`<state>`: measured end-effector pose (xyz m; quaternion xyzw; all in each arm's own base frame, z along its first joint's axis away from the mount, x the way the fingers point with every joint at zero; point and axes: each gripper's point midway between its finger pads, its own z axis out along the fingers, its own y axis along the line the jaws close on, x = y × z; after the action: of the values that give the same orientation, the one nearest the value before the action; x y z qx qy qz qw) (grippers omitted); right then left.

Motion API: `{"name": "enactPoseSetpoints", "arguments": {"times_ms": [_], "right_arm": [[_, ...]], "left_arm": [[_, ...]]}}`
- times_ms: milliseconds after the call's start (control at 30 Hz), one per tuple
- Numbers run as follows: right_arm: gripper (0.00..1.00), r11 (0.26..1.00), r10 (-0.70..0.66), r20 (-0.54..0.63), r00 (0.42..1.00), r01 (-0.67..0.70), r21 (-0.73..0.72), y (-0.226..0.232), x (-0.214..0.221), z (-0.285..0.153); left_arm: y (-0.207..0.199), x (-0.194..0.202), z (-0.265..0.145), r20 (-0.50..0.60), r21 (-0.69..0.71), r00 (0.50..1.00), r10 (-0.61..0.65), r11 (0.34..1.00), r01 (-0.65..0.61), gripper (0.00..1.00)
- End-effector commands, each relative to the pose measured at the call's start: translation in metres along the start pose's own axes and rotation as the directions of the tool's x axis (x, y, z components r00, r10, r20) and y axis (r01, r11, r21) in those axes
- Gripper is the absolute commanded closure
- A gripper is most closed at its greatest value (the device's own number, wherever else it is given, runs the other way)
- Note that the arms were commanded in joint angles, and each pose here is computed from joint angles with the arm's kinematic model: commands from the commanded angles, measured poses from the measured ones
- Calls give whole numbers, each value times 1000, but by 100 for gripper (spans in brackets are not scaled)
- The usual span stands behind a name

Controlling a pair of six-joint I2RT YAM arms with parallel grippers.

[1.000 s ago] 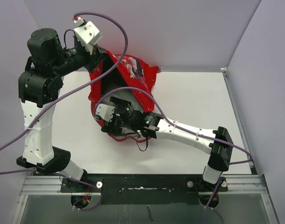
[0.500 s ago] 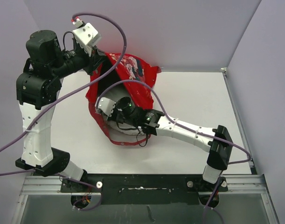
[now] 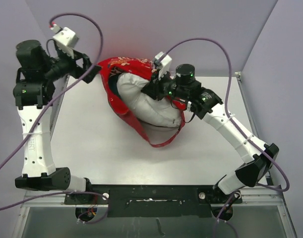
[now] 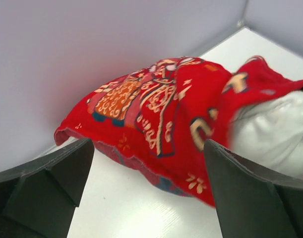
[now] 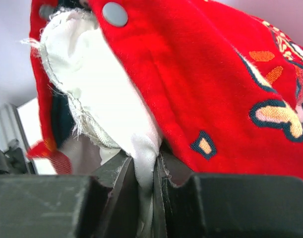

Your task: Remove the pillowcase from the pillow

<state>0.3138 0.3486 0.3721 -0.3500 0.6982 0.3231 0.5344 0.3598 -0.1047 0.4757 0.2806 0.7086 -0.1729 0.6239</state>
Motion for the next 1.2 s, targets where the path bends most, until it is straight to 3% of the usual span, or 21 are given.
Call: {"name": "enactPoseSetpoints", "arguments": {"times_ms": [0,167,333,500,633,733,933,1067,1167], "right_arm": [[100,971,150,320,936,-80,-224,19,-124,-61],[100,940,216,388,896,-84,-331,17,-179,-86],[100,869,350,421,837,-123,-479,4,-216,-124],[100,794,457,347,819,-201,-574,-12,-209,-149],[100,745,529,330,782,-241,-622,-35,-200,-168],[100,742,579,318,751,-323,-587,-64,-192,-179],[100,712,690,294,661,-547,-440,-140,-162,-186],[100,727,669,266,694,-536,-430,-147,-151,-181],[100,753,628,242,740,-498,-429,-145,-148,-180]], "left_arm": [[4,-51,-40,201,103,979,20,994,-41,2],[9,-32,-53,179,236,983,-37,972,-7,2],[32,54,-33,33,227,999,39,973,-45,2],[71,118,-11,-64,182,995,78,981,-65,2],[77,163,11,-107,229,990,93,971,-67,2],[62,190,36,-130,304,979,158,946,-112,2],[66,248,111,-271,276,920,283,939,-207,2],[105,266,147,-320,209,929,188,970,-124,2],[133,265,163,-263,198,950,169,973,-119,2]]}}
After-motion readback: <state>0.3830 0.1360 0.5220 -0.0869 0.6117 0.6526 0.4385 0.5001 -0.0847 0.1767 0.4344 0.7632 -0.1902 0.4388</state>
